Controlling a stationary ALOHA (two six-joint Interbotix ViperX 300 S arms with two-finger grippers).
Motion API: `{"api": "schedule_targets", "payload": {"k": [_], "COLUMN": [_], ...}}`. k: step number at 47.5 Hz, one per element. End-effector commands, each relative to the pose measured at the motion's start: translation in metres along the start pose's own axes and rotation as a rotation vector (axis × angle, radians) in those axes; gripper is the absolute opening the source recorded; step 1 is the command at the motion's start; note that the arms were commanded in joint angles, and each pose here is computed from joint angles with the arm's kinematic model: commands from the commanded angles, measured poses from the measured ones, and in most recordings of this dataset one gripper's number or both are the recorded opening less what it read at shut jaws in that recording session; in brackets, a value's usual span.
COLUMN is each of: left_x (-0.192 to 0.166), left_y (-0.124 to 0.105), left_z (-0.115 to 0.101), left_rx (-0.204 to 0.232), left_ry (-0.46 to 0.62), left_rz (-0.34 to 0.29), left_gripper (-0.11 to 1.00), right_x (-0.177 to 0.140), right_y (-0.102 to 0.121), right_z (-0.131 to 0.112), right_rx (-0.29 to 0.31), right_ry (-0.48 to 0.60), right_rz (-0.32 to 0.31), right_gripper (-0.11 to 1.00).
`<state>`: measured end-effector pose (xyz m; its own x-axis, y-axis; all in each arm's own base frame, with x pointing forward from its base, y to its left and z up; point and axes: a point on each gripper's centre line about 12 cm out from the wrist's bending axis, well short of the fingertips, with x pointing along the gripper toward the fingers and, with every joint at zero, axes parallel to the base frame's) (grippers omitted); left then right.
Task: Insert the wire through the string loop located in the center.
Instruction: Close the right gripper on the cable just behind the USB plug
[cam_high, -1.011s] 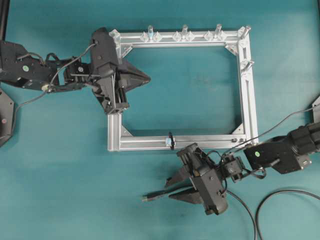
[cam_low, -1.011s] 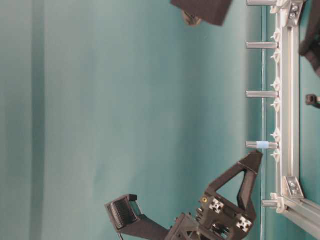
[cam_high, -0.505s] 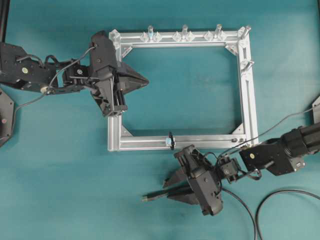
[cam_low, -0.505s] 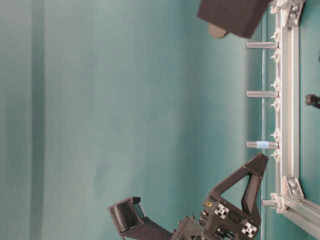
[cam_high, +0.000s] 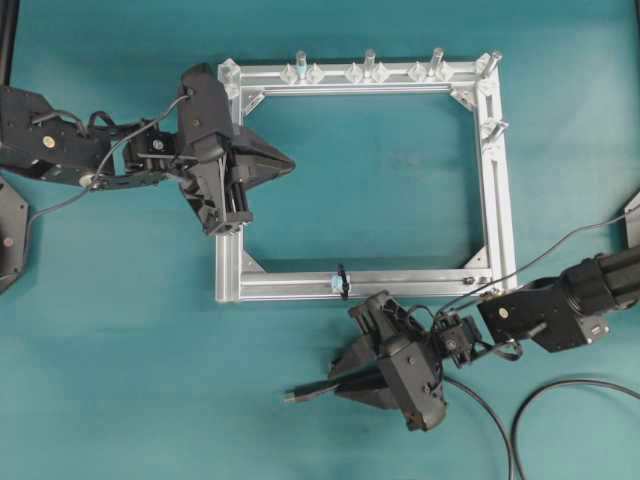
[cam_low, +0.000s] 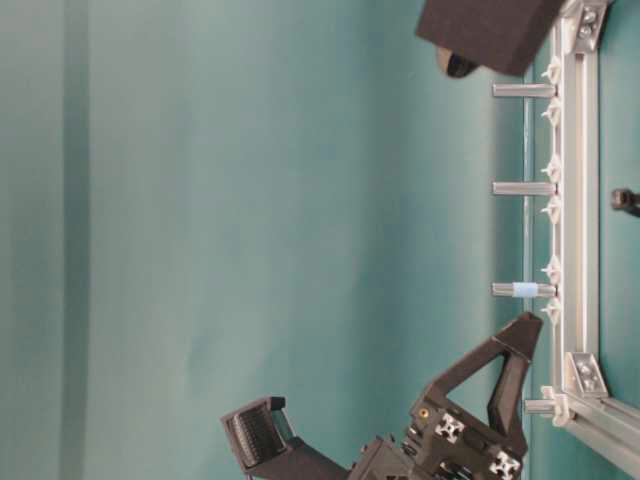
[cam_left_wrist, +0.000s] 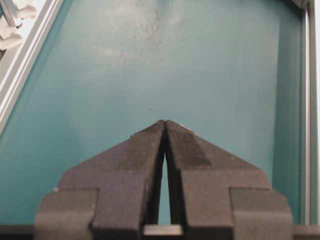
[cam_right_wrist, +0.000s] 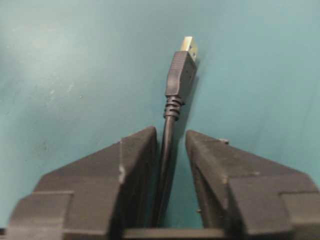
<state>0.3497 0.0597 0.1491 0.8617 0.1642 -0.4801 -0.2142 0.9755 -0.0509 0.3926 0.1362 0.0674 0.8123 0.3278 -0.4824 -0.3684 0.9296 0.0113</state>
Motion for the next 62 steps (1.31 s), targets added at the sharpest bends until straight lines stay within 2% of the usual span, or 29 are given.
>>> {"api": "schedule_targets", "payload": {"k": [1,5,8,17,32,43,62], "left_x": [-0.004,-0.004,-0.004,-0.004,-0.004,-0.004,-0.004], "left_y": [-0.001,-0.001,-0.001,-0.001,-0.001,-0.001,-0.001], "left_z": [0.011,0.011,0.011,0.010,0.010,0.011,0.011], "left_rx": [0.001,0.003,0.001,0.003,0.001,0.001,0.001], "left_ry": [-0.038,-0.037,-0.037,-0.035,-0.035,-0.037,-0.038], "left_rz": [-0.005,-0.005,-0.003,-0.005,-0.003,-0.003,-0.005], "left_gripper": [0.00,0.00,0.00,0.00,0.00,0.00,0.00], "right_x": [0.000,0.000,0.000,0.000,0.000,-0.001,-0.013], "right_y": [0.002,0.002,0.001,0.003,0.002,0.002,0.003], "right_z": [0.010,0.008,0.007,0.006,0.006,0.008,0.024], "right_rx": [-0.007,-0.007,-0.005,0.001,0.069,0.069,0.066], "right_ry": [-0.023,-0.008,0.008,0.017,0.015,0.014,-0.011], "right_rz": [0.004,0.003,0.001,0.003,0.001,0.001,0.001], "right_gripper": [0.33,0.14,0.07,0.07,0.07,0.07,0.07]}}
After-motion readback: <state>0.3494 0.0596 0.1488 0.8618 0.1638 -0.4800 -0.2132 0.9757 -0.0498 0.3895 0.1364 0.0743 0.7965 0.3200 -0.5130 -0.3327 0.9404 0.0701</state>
